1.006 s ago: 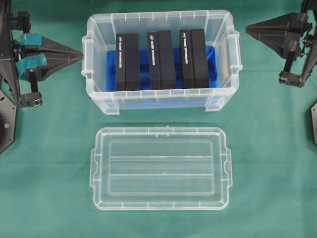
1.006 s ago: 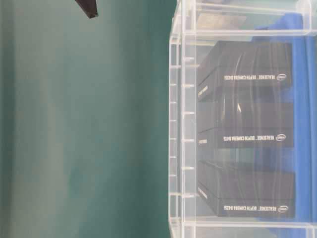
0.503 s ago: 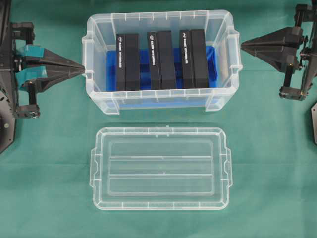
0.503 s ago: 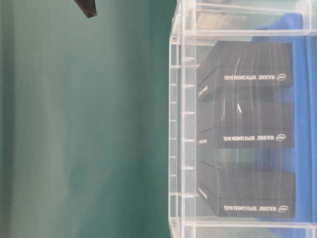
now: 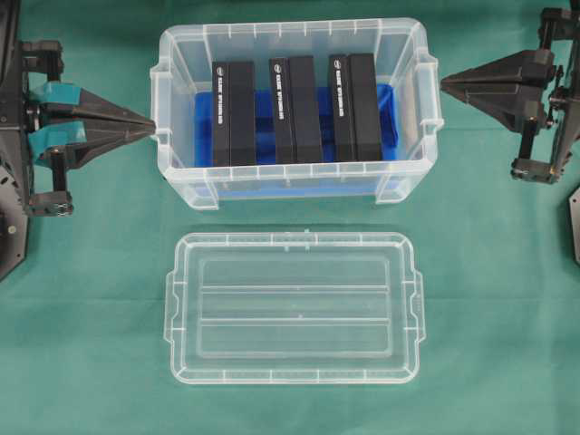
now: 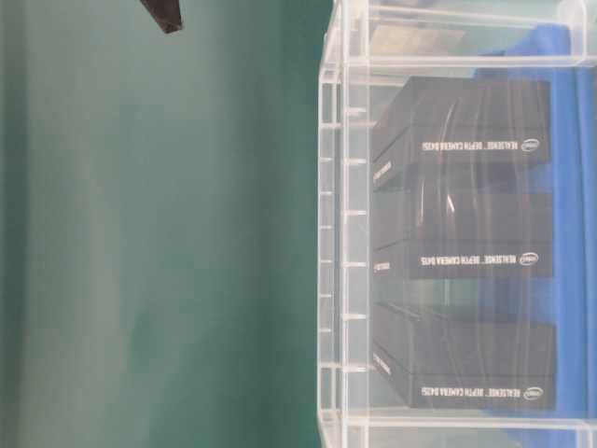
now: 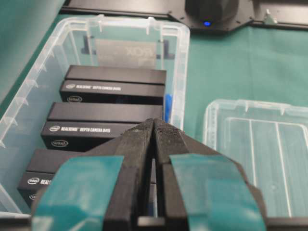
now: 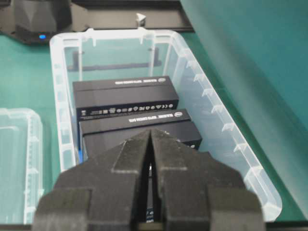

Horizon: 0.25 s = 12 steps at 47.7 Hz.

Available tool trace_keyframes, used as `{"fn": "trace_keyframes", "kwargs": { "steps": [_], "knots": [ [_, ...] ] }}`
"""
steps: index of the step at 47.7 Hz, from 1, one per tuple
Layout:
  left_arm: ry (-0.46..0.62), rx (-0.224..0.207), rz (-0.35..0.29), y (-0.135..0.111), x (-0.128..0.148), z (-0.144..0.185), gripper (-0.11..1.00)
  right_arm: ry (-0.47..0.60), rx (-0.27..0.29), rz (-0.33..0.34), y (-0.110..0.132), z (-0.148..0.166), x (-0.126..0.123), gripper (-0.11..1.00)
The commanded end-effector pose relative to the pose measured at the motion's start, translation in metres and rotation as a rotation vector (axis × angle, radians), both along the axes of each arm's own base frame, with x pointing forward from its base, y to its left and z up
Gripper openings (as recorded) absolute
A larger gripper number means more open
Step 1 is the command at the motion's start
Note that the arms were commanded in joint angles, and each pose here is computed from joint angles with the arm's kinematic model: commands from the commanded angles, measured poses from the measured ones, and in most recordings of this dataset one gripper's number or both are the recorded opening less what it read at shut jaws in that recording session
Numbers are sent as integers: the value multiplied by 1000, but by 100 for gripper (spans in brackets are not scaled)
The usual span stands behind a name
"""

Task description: Clamp the lid of the box with both arms, then lift and open it.

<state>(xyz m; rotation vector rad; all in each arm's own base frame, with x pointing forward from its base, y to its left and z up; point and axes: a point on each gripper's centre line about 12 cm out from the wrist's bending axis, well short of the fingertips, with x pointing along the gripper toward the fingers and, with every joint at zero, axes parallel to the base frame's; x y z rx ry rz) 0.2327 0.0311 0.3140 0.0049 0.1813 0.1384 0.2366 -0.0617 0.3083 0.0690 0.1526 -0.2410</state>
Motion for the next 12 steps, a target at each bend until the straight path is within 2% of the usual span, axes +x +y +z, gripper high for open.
{"fn": "trace_keyframes", "kwargs": {
  "steps": [1, 12],
  "knots": [
    [-14, 0, -4, -1, 1, 5, 1, -15, 1, 3, 0, 5, 1, 0],
    [-12, 0, -2, 0, 1, 5, 1, -14, 1, 5, 1, 5, 1, 0]
  ]
}}
